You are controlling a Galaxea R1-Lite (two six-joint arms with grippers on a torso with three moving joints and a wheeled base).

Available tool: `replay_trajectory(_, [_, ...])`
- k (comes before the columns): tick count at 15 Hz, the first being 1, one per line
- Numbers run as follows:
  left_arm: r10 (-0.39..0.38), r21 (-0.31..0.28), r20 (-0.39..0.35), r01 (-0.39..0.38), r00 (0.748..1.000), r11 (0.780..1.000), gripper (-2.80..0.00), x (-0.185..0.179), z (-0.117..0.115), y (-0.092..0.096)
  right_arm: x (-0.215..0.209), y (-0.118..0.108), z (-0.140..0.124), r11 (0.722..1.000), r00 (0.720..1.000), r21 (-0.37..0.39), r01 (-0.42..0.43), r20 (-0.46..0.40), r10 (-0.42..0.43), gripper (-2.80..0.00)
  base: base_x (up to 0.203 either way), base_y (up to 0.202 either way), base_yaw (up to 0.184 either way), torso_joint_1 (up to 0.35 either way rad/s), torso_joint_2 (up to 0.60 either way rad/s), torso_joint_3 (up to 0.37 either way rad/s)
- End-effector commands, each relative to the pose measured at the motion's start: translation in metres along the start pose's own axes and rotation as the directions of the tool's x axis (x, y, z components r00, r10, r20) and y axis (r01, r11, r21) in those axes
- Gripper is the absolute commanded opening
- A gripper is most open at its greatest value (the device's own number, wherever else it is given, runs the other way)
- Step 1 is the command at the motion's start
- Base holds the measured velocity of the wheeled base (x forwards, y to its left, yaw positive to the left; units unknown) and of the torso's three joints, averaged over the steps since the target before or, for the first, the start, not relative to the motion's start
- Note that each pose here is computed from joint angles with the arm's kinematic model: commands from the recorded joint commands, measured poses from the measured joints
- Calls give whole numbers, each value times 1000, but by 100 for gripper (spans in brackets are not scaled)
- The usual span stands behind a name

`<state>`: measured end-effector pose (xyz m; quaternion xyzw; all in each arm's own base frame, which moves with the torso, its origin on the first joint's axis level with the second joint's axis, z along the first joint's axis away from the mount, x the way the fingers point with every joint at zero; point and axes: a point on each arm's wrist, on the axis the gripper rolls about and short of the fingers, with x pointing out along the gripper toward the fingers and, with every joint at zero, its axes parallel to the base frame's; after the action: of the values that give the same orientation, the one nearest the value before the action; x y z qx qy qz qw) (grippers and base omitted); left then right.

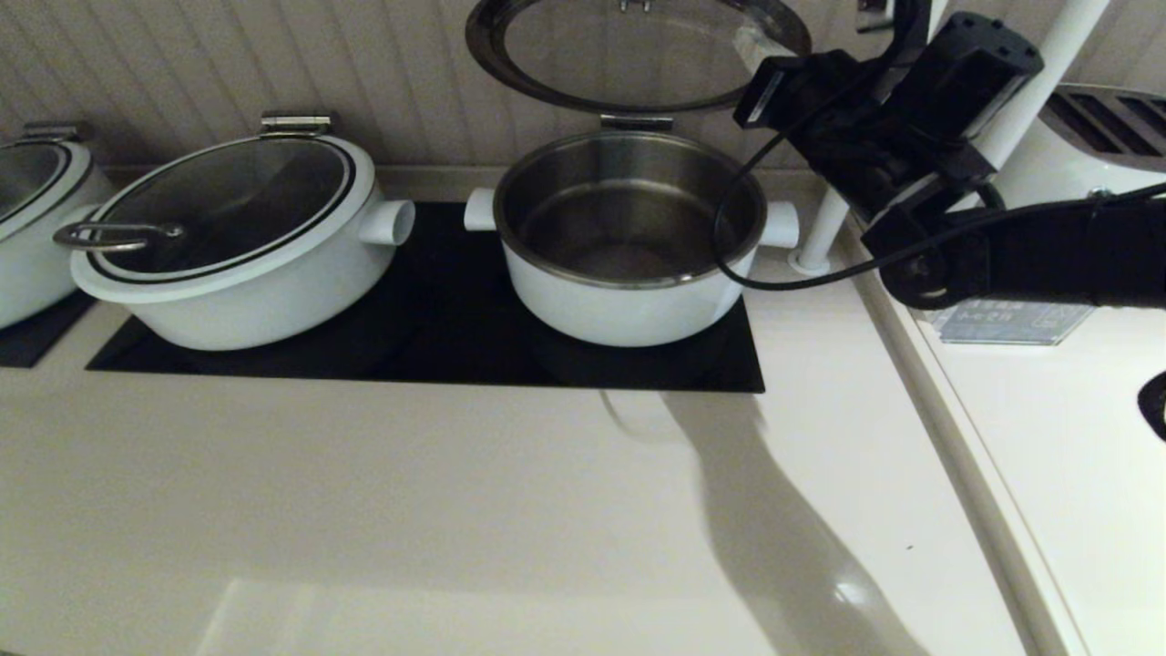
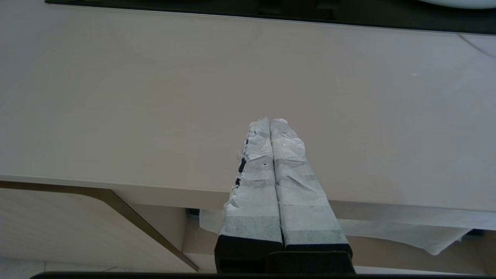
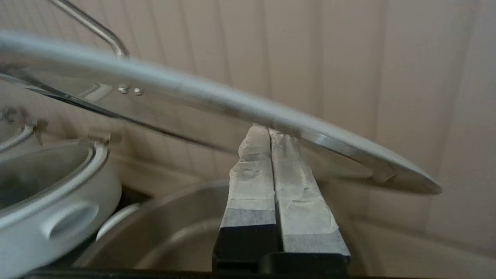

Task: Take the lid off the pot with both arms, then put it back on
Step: Open the pot lid completely

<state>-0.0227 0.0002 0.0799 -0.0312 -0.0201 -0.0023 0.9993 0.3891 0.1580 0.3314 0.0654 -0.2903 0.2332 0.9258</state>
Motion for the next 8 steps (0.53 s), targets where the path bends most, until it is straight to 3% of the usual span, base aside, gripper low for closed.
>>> replay_trajectory(1, [0, -1, 1, 0, 1000, 1000, -280, 0, 0, 0, 3, -4, 0, 1000, 1000, -6, 1, 16, -1, -280, 0, 0, 0, 0, 0, 0])
replay_trajectory(8, [0, -1, 1, 0, 1000, 1000, -280, 0, 0, 0, 6, -15, 11, 999, 998, -28, -19, 55, 20, -280, 0, 0, 0, 0, 0, 0])
